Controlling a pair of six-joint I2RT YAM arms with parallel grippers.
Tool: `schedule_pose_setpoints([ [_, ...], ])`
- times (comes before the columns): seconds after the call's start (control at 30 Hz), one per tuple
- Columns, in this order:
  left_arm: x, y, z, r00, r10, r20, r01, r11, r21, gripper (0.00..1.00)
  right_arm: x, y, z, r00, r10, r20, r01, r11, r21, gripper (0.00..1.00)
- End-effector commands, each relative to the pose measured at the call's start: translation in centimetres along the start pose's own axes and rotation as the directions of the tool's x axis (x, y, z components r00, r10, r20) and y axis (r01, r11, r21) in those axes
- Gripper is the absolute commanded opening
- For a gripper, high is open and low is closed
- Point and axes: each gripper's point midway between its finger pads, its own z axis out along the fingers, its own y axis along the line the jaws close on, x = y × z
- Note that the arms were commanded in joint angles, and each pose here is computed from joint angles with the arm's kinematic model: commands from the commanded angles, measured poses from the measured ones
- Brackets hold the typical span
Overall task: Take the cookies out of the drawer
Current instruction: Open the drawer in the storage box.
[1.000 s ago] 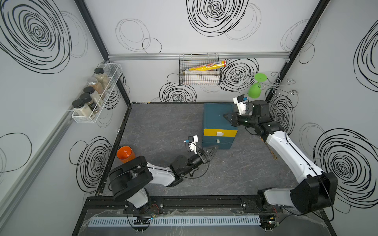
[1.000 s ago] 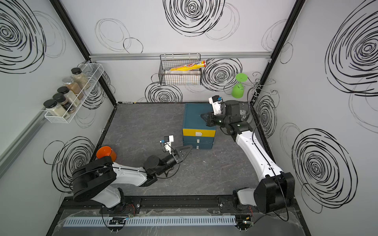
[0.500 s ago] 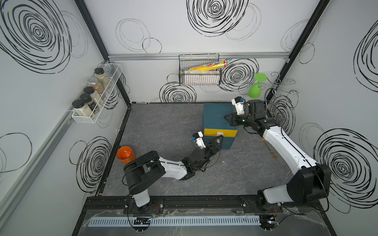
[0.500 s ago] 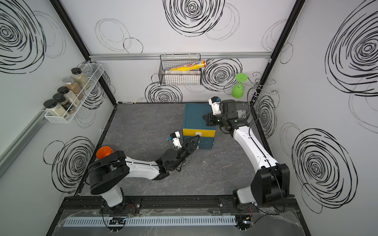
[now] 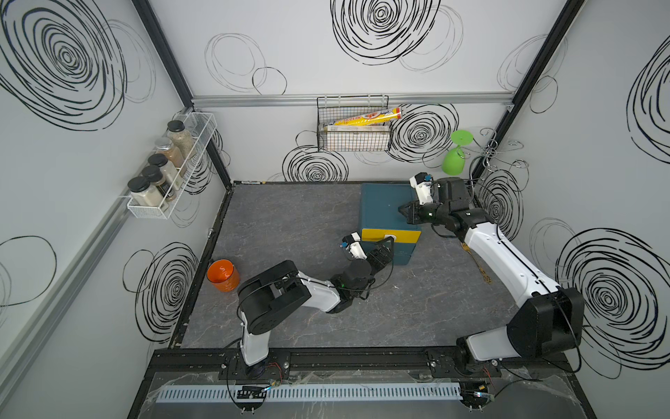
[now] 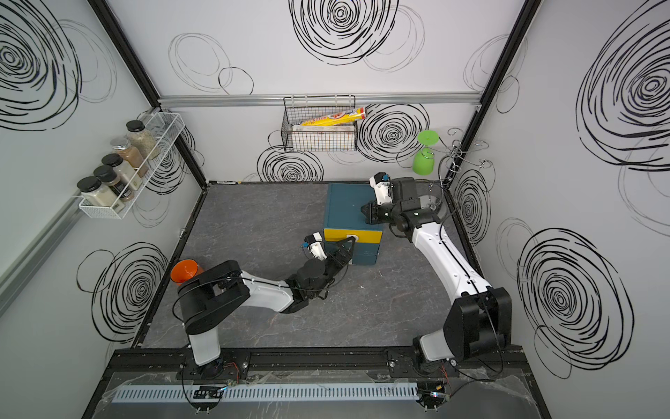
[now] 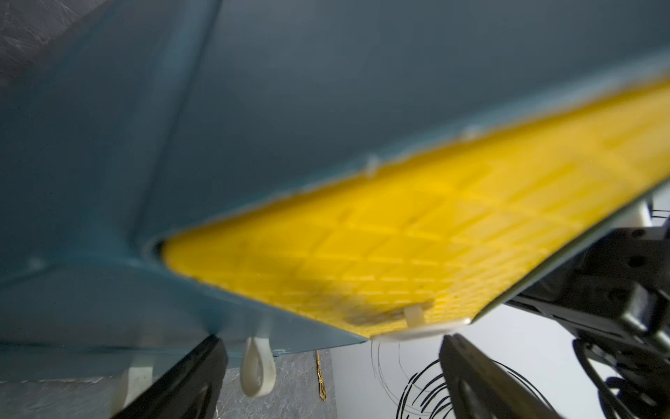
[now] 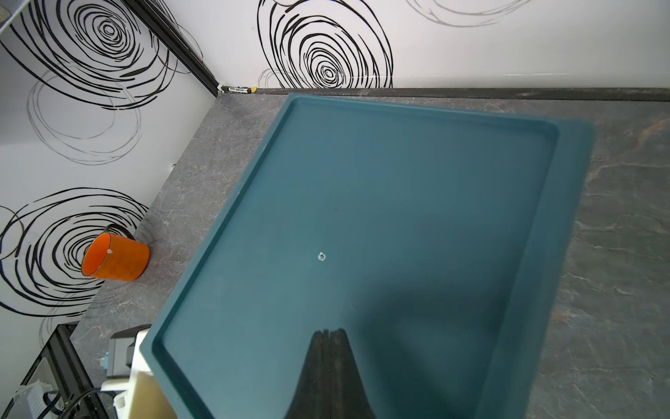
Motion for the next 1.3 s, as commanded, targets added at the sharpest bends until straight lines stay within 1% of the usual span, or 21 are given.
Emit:
schedule_pose_setpoints([
  [0.0,-1.4,-2.5,0.2,0.998,-0.036,0.056,0.033,0.998,0.050,0.98,0.7,-0.5,0.3,1.000,-0.011,-0.025,0.011,1.000,0.029,0.00],
  [0.27,-2.1,-3.0,1.2,0.997,-0.058,0.045,0.056,0.998,0.042,0.98,1.0,-0.8,0.2,0.999,-0.025,-0.033,0.027,0.999,0.043,0.00],
  [0.37,-2.2,-3.1,1.7,0.998,-0.049,0.031,0.049,0.999,0.012,0.98,1.2,-1.0,0.3,0.999,-0.025,-0.035,0.027,0.998,0.048,0.00],
  [0.47,-2.4,-3.6,1.3,0.997,-0.071,0.027,0.071,0.997,0.027,0.98,1.4,-1.0,0.3,0.999,-0.025,-0.038,0.027,0.998,0.049,0.00],
  [0.8,-0.4,-4.7,-0.1,0.981,-0.164,-0.099,0.168,0.985,0.030,0.99,2.2,-1.4,0.8,0.998,-0.024,-0.053,0.027,0.998,0.055,0.00],
  [0.87,0.0,-4.7,0.2,0.979,-0.168,-0.117,0.172,0.985,0.020,0.99,2.2,-1.5,0.9,0.998,-0.021,-0.054,0.024,0.998,0.056,0.00],
  [0.97,0.4,-3.8,0.9,0.975,-0.185,-0.126,0.186,0.983,-0.006,0.99,2.4,-1.6,1.1,0.998,-0.016,-0.055,0.019,0.998,0.054,0.00],
  [1.03,0.5,-3.3,1.3,0.974,-0.190,-0.126,0.190,0.982,-0.018,0.96,2.5,-1.7,1.2,0.998,-0.015,-0.060,0.019,0.998,0.056,0.00],
  [1.07,0.5,-3.1,1.5,0.974,-0.193,-0.122,0.192,0.981,-0.021,0.93,2.5,-1.8,1.1,0.998,-0.014,-0.059,0.018,0.998,0.061,0.00],
  [1.17,0.2,-3.4,1.9,0.973,-0.195,-0.119,0.195,0.981,-0.012,0.87,2.8,-1.9,1.2,0.998,-0.015,-0.063,0.019,0.998,0.066,0.00],
  [1.27,-0.3,-4.3,2.4,0.979,-0.171,-0.107,0.171,0.985,-0.006,0.87,3.0,-2.1,1.4,0.998,-0.015,-0.068,0.019,0.998,0.067,0.00],
])
